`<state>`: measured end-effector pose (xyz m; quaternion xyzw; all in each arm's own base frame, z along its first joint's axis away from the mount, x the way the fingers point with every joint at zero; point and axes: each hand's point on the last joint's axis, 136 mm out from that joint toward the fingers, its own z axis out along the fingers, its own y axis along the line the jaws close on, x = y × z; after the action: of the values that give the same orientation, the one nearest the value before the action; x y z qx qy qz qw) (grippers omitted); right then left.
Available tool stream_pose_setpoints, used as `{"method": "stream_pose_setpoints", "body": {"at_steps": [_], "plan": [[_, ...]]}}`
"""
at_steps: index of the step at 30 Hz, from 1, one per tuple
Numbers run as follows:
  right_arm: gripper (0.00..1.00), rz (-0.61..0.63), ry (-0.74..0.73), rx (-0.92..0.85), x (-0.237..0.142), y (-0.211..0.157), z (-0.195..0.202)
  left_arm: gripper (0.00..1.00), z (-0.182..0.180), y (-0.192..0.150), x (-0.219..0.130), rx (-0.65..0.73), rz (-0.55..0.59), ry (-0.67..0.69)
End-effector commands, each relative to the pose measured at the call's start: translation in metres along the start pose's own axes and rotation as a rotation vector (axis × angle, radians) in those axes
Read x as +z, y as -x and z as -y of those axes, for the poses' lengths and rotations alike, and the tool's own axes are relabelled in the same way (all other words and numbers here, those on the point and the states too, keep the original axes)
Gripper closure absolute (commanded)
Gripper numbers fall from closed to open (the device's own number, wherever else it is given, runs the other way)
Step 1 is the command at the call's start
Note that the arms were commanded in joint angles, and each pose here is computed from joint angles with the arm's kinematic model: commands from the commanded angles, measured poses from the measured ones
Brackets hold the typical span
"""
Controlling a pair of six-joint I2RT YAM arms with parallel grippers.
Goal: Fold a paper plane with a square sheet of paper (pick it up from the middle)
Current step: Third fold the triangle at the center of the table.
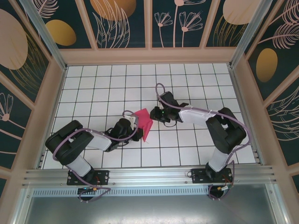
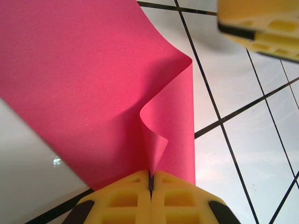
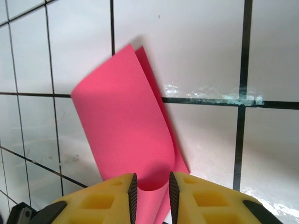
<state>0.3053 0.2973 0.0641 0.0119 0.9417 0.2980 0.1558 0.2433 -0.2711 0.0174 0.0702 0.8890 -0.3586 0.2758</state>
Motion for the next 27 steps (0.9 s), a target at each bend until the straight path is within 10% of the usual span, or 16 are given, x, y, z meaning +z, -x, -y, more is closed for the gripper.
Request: {"method": "stream_pose_setpoints", "body": {"at_steps": [1, 27], "plan": [[0.71, 0.045, -0.053, 0.018, -0.014, 0.005, 0.011, 0.96, -0.016, -0.011, 0.006, 0.009, -0.045, 0.06], [0.93, -0.098, 0.14, 0.058, 0.013, -0.024, -0.012, 0.95, -0.012, -0.008, 0.005, 0.004, -0.044, 0.045]]}}
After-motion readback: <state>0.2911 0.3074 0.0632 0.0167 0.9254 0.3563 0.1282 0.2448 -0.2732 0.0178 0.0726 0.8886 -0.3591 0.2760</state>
